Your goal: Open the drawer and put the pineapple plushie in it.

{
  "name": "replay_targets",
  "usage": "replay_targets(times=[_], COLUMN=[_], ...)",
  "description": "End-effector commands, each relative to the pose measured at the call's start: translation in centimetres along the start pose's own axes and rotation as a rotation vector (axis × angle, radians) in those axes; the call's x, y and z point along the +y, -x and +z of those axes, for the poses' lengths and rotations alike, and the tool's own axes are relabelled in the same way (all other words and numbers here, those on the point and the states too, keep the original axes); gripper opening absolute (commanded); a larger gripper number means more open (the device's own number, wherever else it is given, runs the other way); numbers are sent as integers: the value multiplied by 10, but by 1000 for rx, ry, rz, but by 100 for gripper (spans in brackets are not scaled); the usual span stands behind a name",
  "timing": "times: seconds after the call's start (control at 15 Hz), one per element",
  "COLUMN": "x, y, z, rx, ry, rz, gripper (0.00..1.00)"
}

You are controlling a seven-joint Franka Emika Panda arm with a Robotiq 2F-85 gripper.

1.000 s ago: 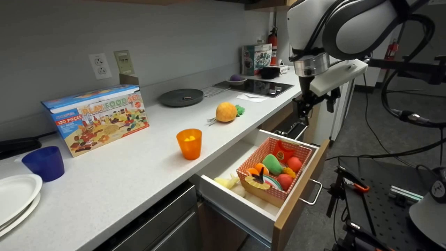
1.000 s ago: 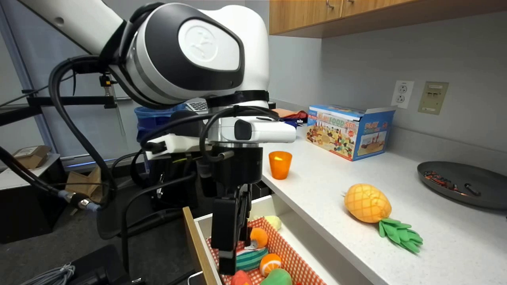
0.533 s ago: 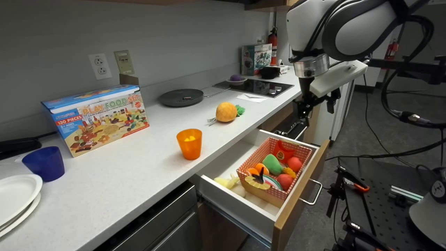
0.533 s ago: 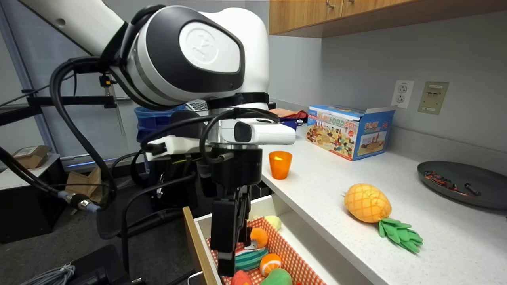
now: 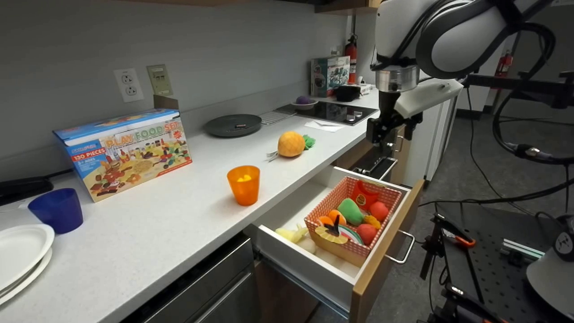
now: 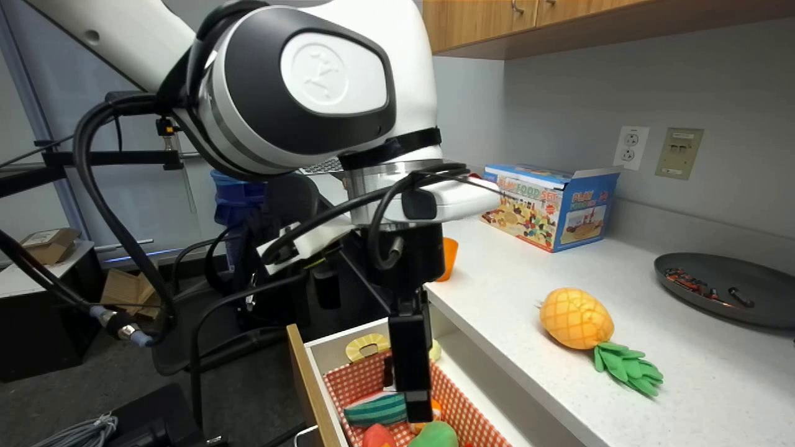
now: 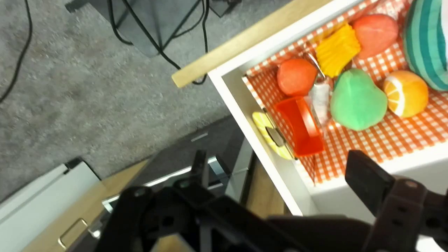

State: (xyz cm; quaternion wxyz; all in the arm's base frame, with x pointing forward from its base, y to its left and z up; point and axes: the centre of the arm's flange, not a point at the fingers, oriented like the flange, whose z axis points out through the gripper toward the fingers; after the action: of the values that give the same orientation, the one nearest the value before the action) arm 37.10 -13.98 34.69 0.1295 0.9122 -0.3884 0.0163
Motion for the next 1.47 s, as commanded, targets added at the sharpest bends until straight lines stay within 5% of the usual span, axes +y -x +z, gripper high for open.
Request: replay_targets(times=[0.0,0.33,0.73,0.8,1.4], x=[11,0,-51,-33,-47], y=[-38,-100,-151,-117,-145], z=[-2,-18,-23,-23,-13], rx=[134,271,271,286,294], ry=[-109,-233,-321,-304,-291], rz=[-110,-277,-384,-356,-387], gripper=[100,100,100,100,100])
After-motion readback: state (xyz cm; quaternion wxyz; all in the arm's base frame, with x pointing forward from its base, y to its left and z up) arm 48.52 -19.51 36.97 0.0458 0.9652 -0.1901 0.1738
